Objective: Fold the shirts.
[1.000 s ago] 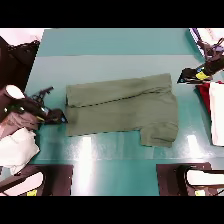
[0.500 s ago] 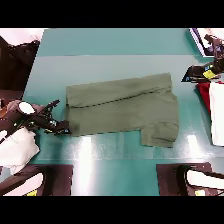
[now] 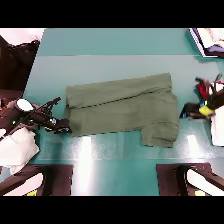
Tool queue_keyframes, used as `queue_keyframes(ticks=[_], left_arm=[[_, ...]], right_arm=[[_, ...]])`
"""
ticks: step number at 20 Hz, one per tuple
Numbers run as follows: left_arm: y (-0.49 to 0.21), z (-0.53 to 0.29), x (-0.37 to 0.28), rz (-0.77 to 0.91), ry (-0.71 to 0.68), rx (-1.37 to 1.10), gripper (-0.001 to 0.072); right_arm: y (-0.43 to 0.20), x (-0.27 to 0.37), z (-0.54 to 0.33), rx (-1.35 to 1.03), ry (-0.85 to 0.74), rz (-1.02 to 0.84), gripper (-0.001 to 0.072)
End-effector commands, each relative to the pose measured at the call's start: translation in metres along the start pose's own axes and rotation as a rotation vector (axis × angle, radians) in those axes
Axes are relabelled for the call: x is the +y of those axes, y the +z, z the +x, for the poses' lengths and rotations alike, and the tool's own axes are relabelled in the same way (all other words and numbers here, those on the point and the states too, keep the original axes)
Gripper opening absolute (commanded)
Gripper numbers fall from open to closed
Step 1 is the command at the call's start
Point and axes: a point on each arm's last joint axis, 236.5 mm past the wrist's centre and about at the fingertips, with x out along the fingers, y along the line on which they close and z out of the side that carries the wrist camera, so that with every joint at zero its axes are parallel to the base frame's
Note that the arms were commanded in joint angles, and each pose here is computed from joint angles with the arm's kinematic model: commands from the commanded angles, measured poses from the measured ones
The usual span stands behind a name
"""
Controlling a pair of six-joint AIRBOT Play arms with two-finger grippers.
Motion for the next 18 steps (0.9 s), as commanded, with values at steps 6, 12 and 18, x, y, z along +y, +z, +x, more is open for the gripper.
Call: queue_keyframes(ticks=[6, 12, 18], left_arm=[[-0.002, -0.002, -0.008, 0.015, -0.031, 0.01, 0.0023], [-0.003, -0.002, -0.009, 0.023, -0.033, 0.016, 0.0023], [0.01, -0.03, -0.025, 0.102, -0.026, -0.085, 0.0022]], right_arm=[[-0.057, 0.008, 0.061, 0.024, 0.183, 0.193, 0.0509], [-0.022, 0.012, 0.054, -0.12, 0.213, 0.198, 0.024], [0.009, 0.021, 0.008, -0.23, 0.206, 0.093, 0.002]])
